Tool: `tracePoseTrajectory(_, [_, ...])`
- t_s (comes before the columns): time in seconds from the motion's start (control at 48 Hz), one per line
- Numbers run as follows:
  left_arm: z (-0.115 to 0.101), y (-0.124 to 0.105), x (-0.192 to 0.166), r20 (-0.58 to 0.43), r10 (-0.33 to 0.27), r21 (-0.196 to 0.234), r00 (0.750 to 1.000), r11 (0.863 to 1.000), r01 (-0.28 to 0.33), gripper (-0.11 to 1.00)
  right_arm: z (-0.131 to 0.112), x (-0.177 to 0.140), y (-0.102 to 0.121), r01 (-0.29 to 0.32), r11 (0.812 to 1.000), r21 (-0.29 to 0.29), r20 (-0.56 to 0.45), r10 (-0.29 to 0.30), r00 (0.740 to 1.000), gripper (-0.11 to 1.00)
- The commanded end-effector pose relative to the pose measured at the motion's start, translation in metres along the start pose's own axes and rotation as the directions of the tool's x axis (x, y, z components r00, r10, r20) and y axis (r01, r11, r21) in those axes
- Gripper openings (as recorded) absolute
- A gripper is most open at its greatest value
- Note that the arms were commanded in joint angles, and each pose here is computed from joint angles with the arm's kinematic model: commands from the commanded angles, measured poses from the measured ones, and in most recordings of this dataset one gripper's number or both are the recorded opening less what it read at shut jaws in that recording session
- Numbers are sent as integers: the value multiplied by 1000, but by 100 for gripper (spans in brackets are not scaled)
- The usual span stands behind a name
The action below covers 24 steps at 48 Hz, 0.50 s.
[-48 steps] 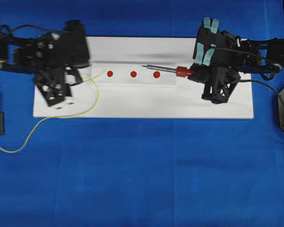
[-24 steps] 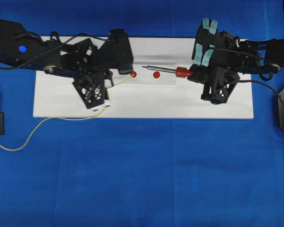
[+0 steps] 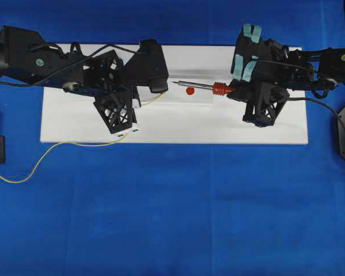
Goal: Touch the tip of the soldering iron to the tip of the solder at the mark.
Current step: 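Bring solder tip with left gripper toward the middle red dot, then move iron tip with right gripper to meet solder tip at middle dot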
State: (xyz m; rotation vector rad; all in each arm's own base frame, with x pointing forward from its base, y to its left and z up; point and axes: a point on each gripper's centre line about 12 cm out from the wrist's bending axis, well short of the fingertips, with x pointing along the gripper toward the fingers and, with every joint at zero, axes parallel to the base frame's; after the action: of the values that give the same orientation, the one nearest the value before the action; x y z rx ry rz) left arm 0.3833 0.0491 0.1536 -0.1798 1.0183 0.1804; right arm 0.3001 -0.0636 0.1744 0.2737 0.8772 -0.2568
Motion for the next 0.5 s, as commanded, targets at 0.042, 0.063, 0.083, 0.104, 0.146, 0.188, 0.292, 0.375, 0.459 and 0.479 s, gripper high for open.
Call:
tracePoseTrajectory(0.042, [5,-1,-8,27,-3,3,1000,1000,3,2,6,-2,1,-3,1000,0,24,3,1000,6])
tracePoseTrajectory(0.063, [5,-1,-8,27,-3,3,1000,1000,3,2,6,-2,1,-3,1000,0,24,3,1000,6])
tracePoseTrajectory(0.083, [5,-1,-9,29,-3,3,1000,1000,3,2,6,-2,1,-4,1000,-2,23,4,1000,6])
tracePoseTrajectory(0.104, [4,0,-9,26,-3,3,1000,1000,3,2,6,-2,2,-4,1000,-2,24,4,1000,6])
tracePoseTrajectory(0.146, [4,0,-9,26,-3,3,1000,1000,3,2,6,-1,2,-4,1000,-2,23,4,1000,6])
tracePoseTrajectory(0.188, [4,0,-9,26,-2,4,1000,1000,2,2,7,0,2,-4,1000,-1,19,4,1000,6])
tracePoseTrajectory(0.292, [4,0,-9,26,-2,4,1000,1000,2,2,7,4,3,-4,1000,-5,10,4,1000,6])
tracePoseTrajectory(0.375, [5,-1,-9,29,-3,3,1000,1000,3,2,8,9,4,-4,1000,-4,4,4,1000,6])
tracePoseTrajectory(0.459, [5,-1,-9,29,-3,3,1000,1000,3,2,10,13,4,-3,1000,-4,-2,3,1000,6])
tracePoseTrajectory(0.479, [5,-1,-9,29,-3,3,1000,1000,3,2,12,15,3,-2,1000,-3,-1,2,1000,6])
